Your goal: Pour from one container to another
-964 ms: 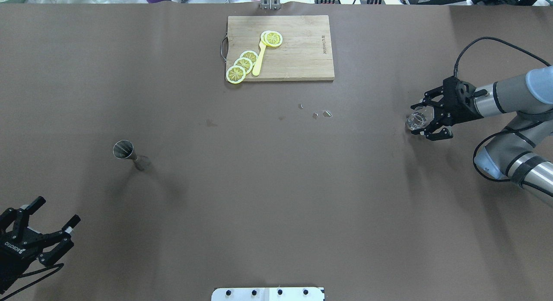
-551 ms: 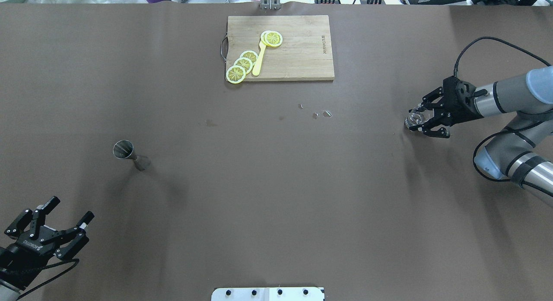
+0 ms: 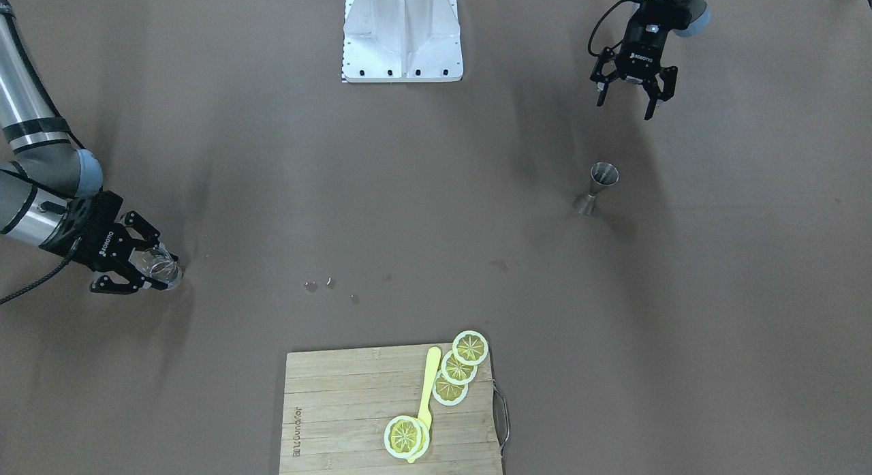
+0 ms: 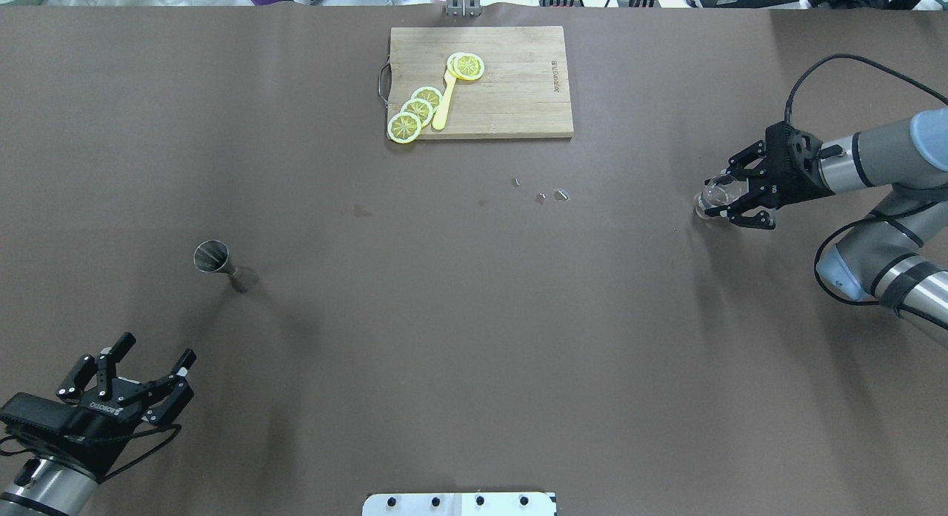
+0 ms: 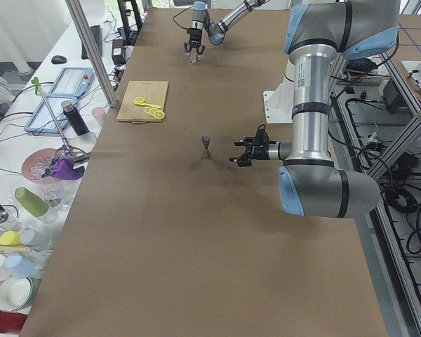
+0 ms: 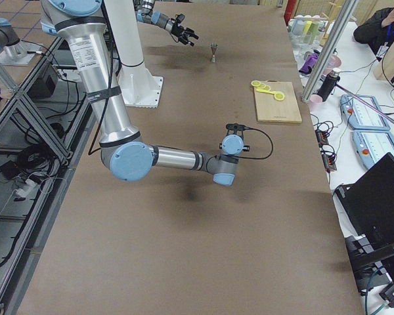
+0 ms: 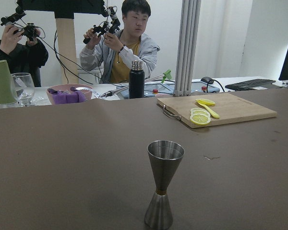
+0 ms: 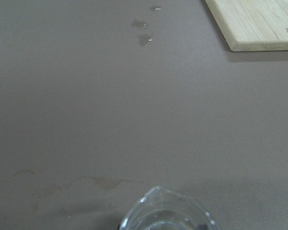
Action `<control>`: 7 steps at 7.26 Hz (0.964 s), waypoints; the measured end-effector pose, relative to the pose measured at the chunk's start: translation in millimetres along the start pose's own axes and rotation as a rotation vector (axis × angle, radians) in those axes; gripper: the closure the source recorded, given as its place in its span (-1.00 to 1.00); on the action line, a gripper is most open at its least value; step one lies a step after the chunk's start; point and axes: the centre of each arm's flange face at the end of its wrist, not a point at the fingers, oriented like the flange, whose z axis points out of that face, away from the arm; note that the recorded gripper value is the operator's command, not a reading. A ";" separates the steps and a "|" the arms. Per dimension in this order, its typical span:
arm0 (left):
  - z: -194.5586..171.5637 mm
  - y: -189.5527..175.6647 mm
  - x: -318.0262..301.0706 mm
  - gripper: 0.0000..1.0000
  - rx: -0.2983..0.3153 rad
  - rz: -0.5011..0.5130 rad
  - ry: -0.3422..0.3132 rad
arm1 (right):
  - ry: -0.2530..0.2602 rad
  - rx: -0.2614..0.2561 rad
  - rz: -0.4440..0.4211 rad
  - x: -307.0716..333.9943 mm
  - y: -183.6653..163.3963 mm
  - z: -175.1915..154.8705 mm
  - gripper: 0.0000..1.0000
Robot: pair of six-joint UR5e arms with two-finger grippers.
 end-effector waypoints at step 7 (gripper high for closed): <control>92.4 5.7 48.9 -0.87 0.112 -0.024 -0.194 | 0.015 0.049 -0.043 22.9 -70.4 -6.0 1.00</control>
